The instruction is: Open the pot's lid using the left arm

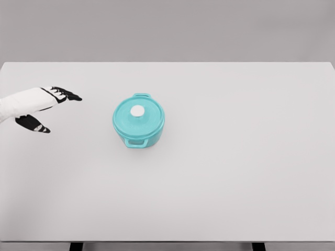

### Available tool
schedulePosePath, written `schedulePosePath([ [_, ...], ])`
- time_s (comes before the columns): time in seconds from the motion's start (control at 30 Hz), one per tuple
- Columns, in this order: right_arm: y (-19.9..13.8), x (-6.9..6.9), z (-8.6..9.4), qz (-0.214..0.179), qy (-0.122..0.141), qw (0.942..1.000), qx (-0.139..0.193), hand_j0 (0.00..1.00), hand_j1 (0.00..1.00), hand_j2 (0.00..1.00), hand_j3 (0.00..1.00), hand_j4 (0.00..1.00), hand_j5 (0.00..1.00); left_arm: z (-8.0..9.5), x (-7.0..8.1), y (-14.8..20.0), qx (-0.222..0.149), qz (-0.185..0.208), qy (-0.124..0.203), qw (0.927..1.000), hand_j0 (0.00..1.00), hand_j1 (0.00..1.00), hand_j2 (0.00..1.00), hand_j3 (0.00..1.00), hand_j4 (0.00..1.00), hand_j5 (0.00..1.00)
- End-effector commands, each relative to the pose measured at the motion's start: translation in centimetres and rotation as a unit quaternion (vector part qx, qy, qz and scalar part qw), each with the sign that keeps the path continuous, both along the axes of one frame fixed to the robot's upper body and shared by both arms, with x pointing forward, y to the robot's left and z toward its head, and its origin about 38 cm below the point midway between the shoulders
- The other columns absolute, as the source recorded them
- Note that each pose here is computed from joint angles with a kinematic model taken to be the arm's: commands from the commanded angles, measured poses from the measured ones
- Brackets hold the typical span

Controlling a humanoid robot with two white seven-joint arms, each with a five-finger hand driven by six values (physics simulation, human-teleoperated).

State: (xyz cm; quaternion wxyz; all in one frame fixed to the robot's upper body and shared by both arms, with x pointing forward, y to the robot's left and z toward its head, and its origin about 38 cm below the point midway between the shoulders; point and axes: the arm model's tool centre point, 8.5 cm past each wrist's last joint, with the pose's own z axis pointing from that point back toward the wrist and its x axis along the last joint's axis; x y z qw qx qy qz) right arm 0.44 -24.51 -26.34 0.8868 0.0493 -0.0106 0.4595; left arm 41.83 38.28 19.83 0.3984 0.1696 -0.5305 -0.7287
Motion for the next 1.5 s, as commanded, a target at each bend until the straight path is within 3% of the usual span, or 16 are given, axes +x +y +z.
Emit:
schedulePosePath([
  [0.0, 0.0, 0.0, 0.0, 0.0, -0.002, 1.0, -0.001, 1.0, 1.0, 1.0, 1.0, 1.0, 1.0, -0.3, 0.0, -0.5, -0.002, -0.005, 0.003, 1.0, 1.0, 1.0, 1.0, 1.0, 1.0, 1.0],
  [0.17, 0.0, 0.1, 0.0, 0.0, -0.003, 1.0, -0.002, 1.0, 1.0, 1.0, 1.0, 1.0, 1.0, -0.4, 0.0, -0.8, -0.002, -0.009, 0.004, 1.0, 1.0, 1.0, 1.0, 1.0, 1.0, 1.0],
  [0.3, 0.0, 0.1, 0.0, 0.0, -0.003, 1.0, -0.002, 1.0, 1.0, 1.0, 1.0, 1.0, 1.0, 1.6, -1.0, -4.2, 0.005, -0.066, -0.027, 0.9974, 1.0, 1.0, 1.0, 1.0, 1.0, 1.0],
  [0.37, 0.0, 0.1, 0.0, 0.0, -0.003, 1.0, -0.002, 1.0, 1.0, 1.0, 1.0, 1.0, 1.0, 1.7, -1.5, -5.1, 0.025, -0.091, -0.022, 0.9953, 1.0, 1.0, 1.0, 1.0, 1.0, 1.0],
  [0.43, 0.0, 0.1, 0.0, 0.0, -0.003, 1.0, -0.001, 1.0, 1.0, 1.0, 1.0, 1.0, 1.0, 3.4, -0.2, -5.3, 0.022, -0.099, -0.022, 0.9945, 1.0, 1.0, 1.0, 1.0, 1.0, 1.0],
  [0.5, 0.0, 0.1, 0.0, 0.0, -0.003, 1.0, -0.002, 1.0, 1.0, 1.0, 1.0, 1.0, 1.0, 5.8, 1.1, -4.8, 0.057, -0.103, -0.031, 0.9925, 1.0, 1.0, 1.0, 1.0, 1.0, 1.0],
  [0.6, 0.0, 0.0, 0.0, 0.0, -0.002, 1.0, -0.001, 1.0, 1.0, 1.0, 1.0, 1.0, 1.0, 8.0, 2.6, -10.5, 0.059, -0.169, -0.061, 0.982, 1.0, 1.0, 1.0, 1.0, 1.0, 1.0],
  [0.67, 0.0, 0.1, 0.0, 0.0, -0.003, 1.0, -0.002, 1.0, 1.0, 1.0, 1.0, 1.0, 1.0, 8.0, 3.0, -14.7, 0.047, -0.212, -0.065, 0.974, 1.0, 1.0, 1.0, 1.0, 1.0, 1.0],
  [0.87, 0.0, 0.1, 0.0, 0.0, -0.003, 1.0, -0.001, 1.0, 1.0, 1.0, 1.0, 1.0, 1.0, 7.3, 2.8, -17.2, 0.039, -0.239, -0.063, 0.9683, 1.0, 1.0, 1.0, 1.0, 1.0, 1.0],
  [0.9, 0.0, 0.1, 0.0, 0.0, -0.003, 1.0, -0.001, 1.0, 1.0, 1.0, 1.0, 1.0, 1.0, 7.5, 2.5, -18.5, 0.037, -0.255, -0.066, 0.9641, 1.0, 1.0, 1.0, 1.0, 1.0, 1.0],
  [1.07, 0.0, 0.1, 0.0, 0.0, -0.003, 1.0, -0.002, 1.0, 1.0, 1.0, 1.0, 1.0, 1.0, 7.1, 2.5, -19.2, 0.044, -0.262, -0.065, 0.9618, 1.0, 1.0, 1.0, 1.0, 1.0, 1.0],
  [1.27, 0.0, 0.1, 0.0, 0.0, -0.003, 1.0, -0.002, 1.0, 1.0, 1.0, 1.0, 1.0, 1.0, 6.3, 2.3, -19.3, 0.052, -0.265, -0.057, 0.9612, 0.86, 0.86, 0.86, 0.86, 0.86, 0.86],
  [1.47, 0.0, 0.1, 0.0, 0.0, -0.003, 1.0, -0.002, 1.0, 1.0, 1.0, 1.0, 1.0, 1.0, 5.8, 2.2, -19.3, 0.056, -0.266, -0.052, 0.9608, 0.86, 0.86, 0.86, 0.86, 0.86, 0.86],
])
